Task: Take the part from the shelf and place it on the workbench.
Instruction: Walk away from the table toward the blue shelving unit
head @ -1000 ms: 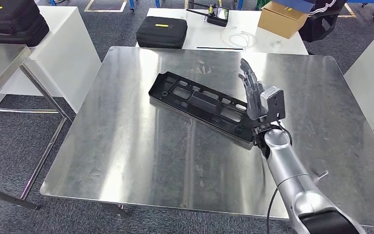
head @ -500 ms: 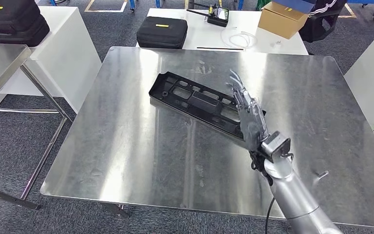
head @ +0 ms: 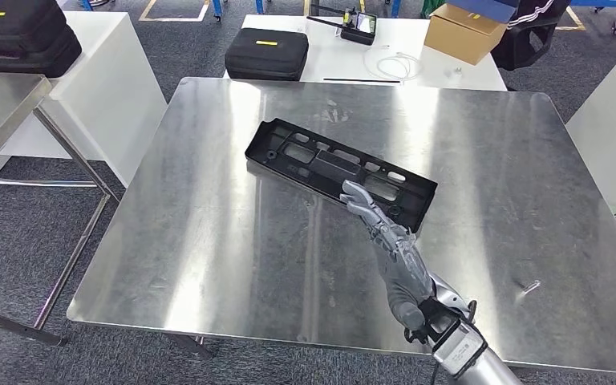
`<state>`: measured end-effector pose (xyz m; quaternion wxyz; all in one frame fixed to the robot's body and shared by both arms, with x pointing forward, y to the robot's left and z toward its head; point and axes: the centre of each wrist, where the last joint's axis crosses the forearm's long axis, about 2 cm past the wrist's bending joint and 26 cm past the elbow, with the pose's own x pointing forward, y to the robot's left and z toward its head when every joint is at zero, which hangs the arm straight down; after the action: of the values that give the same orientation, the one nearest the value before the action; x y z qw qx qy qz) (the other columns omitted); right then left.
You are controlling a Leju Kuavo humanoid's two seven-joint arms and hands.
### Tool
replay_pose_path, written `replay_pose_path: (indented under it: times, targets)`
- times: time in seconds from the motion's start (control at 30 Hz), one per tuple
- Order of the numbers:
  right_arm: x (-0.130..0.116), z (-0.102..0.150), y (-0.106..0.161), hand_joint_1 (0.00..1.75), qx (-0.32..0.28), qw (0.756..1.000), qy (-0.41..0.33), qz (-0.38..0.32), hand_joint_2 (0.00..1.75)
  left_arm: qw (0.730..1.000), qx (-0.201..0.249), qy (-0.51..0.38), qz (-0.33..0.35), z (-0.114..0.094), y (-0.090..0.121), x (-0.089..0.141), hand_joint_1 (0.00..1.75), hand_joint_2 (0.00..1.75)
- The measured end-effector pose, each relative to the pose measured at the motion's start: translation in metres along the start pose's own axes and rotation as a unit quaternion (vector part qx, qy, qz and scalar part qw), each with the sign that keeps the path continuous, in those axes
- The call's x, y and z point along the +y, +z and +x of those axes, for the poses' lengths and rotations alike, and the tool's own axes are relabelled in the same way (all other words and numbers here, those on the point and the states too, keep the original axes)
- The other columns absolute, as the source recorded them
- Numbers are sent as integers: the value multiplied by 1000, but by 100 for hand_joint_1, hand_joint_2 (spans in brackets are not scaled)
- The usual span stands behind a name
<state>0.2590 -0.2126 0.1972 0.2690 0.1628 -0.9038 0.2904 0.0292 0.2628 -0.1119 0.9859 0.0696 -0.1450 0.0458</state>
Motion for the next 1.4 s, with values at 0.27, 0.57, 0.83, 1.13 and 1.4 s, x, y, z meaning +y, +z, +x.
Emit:
replay_pose_path:
  times: [0.27,0.57,0.83,1.13,1.4]
  targets:
    - [6,8,2,0,-10,1000,-10,4,0,1000,0,1,0,1,0,0,0,0]
    - [9,10,4,0,-7,1000,-14,8,0,1000,-6,1,2,2,0,-2,0,0]
    - [11,9,7,0,0,1000,-15,10,0,1000,-5,2,3,2,1,-6,0,0]
    - [12,5,7,0,5,1000,-3,13,0,1000,-9,0,-2,3,1,-7,0,0]
    - [12,4,5,0,7,1000,3,10,0,1000,-10,-2,-8,3,0,-5,0,0]
